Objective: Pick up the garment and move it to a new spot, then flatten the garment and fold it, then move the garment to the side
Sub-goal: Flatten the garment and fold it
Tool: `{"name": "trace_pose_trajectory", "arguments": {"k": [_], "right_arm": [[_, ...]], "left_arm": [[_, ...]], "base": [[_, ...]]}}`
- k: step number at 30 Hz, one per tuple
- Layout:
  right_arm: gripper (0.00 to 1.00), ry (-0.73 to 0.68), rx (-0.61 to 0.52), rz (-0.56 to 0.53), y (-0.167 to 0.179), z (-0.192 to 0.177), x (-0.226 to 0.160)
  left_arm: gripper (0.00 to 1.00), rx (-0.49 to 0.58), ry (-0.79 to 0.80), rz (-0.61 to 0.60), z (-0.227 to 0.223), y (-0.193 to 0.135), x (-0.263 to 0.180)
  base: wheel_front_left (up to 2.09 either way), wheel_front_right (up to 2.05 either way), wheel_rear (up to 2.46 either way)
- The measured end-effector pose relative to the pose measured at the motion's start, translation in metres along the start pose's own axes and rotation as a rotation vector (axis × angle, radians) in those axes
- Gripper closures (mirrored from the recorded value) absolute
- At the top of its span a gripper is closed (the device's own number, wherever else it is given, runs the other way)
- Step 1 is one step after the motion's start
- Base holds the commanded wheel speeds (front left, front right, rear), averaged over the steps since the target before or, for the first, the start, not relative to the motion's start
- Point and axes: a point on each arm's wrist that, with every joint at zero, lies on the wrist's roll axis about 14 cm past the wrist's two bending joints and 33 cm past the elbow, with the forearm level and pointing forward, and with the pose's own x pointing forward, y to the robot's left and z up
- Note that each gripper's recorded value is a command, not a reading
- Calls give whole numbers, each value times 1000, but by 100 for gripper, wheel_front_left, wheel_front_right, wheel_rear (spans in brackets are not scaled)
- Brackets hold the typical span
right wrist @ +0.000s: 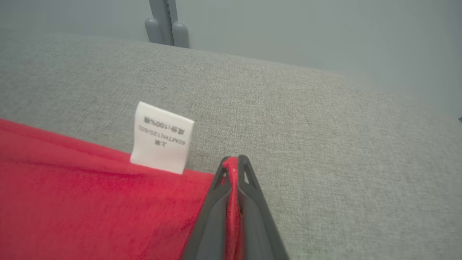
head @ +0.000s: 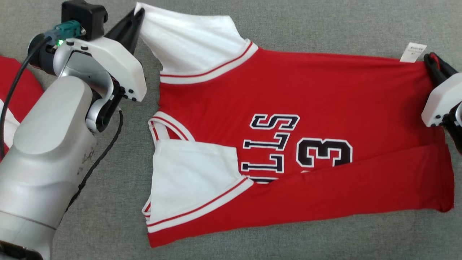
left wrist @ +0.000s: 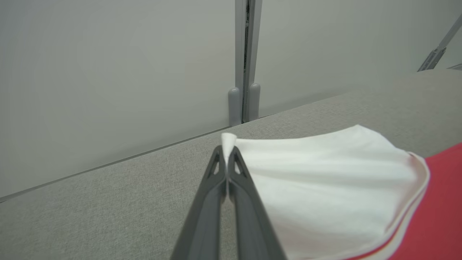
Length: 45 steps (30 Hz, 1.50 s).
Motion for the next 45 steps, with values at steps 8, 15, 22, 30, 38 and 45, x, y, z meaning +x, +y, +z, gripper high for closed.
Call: {"name": "trace_pose_trajectory", "arguments": {"k": [8,15,22,30,38,45], "right_arm": [[100,-149,-64,-17,-5,43,18],[100,-225,-92,17,13,47,19],[100,-266,-73,14,15,47,-4],[100,-311,-35,23,19,45,-40],[100,-292,8,31,21,22,-60],[100,-225,30,62,28,-7,-72]], "left_arm": [[100,29,-91,61,22,15,19],[100,51,-91,35,15,6,19],[100,73,-86,16,11,2,-2],[100,84,-93,-29,11,-11,-42],[100,95,-17,-94,-13,-34,-84],[100,110,89,-112,-37,-44,-125]], "base": [[0,0,0],[0,0,0],[0,0,0],[0,0,0],[0,0,0],[0,0,0]]}}
